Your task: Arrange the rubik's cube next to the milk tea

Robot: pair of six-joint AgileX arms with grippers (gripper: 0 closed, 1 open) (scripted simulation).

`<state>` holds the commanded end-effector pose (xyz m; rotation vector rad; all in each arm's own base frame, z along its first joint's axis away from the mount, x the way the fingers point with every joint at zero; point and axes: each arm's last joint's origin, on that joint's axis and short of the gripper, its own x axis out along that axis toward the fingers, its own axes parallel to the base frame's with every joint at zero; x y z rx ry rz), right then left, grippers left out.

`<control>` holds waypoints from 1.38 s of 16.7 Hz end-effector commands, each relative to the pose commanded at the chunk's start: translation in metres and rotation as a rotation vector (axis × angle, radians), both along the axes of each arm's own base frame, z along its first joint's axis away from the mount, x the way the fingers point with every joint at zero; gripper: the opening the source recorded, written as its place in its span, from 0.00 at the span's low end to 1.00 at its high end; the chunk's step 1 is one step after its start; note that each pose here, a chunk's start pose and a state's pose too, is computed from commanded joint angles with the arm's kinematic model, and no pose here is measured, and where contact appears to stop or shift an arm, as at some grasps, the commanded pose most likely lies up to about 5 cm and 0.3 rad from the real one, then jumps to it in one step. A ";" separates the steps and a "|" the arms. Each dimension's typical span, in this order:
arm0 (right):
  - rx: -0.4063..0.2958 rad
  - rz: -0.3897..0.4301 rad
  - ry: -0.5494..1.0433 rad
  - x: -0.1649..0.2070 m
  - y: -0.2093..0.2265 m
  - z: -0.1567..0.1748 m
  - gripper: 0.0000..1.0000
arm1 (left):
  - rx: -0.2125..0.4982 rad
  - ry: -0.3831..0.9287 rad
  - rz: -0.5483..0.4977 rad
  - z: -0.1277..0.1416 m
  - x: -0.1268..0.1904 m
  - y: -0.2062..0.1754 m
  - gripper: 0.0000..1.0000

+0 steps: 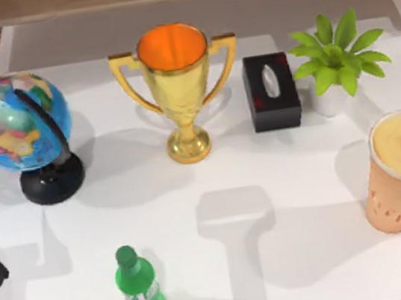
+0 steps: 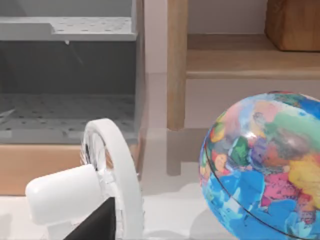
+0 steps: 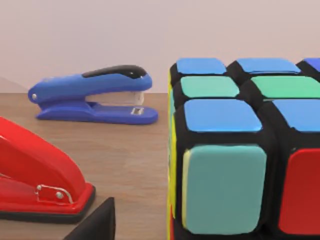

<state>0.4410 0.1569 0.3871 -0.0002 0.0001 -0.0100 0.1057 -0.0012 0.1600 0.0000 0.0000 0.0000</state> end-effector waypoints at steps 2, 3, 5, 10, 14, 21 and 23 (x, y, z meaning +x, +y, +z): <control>0.000 0.000 0.000 0.000 0.000 0.000 0.85 | 0.000 0.000 0.000 0.000 0.000 0.000 1.00; 0.000 0.000 0.000 0.000 0.000 0.000 0.77 | 0.000 0.000 0.000 0.000 0.000 0.000 1.00; 0.000 0.000 0.000 0.000 0.000 0.000 0.62 | 0.000 0.000 0.000 0.000 0.000 0.000 1.00; 0.000 0.000 0.000 0.000 0.000 0.000 0.25 | 0.000 0.000 0.000 0.000 0.000 0.000 1.00; 0.000 0.000 0.000 0.000 0.000 0.000 0.00 | 0.000 0.000 0.000 0.000 0.000 0.000 1.00; 0.000 0.000 0.000 0.000 0.000 0.000 0.00 | 0.000 0.000 0.000 0.000 0.000 0.000 1.00; 0.003 0.003 -0.004 -0.001 0.001 0.002 0.00 | 0.000 0.000 0.000 0.000 0.000 0.000 1.00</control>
